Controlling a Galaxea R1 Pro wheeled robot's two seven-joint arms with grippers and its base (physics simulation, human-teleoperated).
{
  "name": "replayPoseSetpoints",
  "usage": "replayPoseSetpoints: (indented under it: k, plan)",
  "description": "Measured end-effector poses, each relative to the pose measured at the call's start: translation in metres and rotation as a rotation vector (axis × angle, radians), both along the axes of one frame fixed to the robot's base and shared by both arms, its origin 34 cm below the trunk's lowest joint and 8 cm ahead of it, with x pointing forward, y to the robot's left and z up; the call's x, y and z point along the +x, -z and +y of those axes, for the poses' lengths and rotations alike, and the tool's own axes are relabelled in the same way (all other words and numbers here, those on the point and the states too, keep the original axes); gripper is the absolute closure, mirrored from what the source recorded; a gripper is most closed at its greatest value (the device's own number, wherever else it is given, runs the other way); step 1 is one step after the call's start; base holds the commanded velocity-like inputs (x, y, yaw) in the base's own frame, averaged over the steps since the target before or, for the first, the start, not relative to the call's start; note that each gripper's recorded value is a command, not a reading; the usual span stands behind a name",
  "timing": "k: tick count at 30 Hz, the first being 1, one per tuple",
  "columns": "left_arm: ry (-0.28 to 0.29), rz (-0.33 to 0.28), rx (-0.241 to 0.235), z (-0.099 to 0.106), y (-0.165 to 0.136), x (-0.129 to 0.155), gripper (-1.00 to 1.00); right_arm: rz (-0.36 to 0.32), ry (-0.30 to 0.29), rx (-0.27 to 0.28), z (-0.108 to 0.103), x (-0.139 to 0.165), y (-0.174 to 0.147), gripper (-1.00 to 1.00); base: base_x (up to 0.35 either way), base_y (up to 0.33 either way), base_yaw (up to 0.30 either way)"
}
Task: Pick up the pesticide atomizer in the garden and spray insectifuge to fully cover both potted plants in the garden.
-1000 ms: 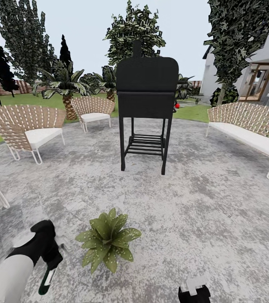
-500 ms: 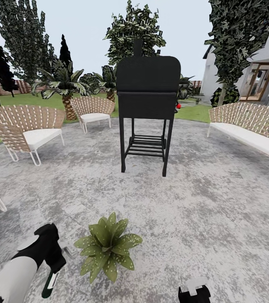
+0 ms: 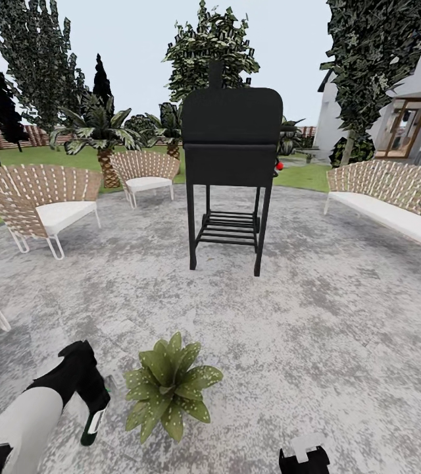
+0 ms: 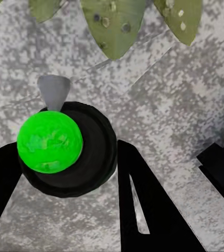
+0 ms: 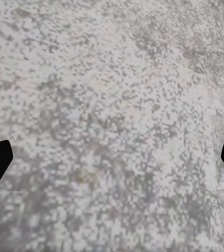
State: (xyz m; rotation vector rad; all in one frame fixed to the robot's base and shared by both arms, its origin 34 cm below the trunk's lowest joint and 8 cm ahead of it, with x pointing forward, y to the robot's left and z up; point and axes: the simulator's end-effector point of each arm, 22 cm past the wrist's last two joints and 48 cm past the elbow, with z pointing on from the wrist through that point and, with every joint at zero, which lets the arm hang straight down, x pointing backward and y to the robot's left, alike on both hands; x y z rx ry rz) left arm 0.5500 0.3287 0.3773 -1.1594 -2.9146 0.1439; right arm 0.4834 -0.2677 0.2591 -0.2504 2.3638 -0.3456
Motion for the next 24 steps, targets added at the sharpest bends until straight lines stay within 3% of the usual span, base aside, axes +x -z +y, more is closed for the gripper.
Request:
replayPoseSetpoints:
  k: [5,9,13,20,24]
  plan:
    - [0.012,-0.044,0.057,0.004,-0.031,0.037,1.00,-0.001,0.001,0.000,0.000,0.000,0.000,-1.00,0.000,0.000,0.000]
    - [0.049,-0.052,0.059,-0.009,-0.059,0.060,1.00,-0.001,0.000,0.000,0.000,0.001,0.000,-1.00,0.000,0.000,0.000]
    - [0.071,-0.048,0.069,-0.015,-0.062,0.062,1.00,-0.001,0.000,0.003,0.002,0.001,0.000,-1.00,0.000,0.000,0.069]
    - [0.081,-0.045,0.084,-0.015,-0.062,0.062,1.00,-0.003,0.000,0.003,0.002,0.001,-0.001,-1.00,0.000,-0.001,0.257]
    - [0.086,-0.071,0.080,-0.021,-0.069,0.070,1.00,-0.003,0.001,0.002,0.002,0.001,-0.001,-1.00,0.000,-0.111,0.100]
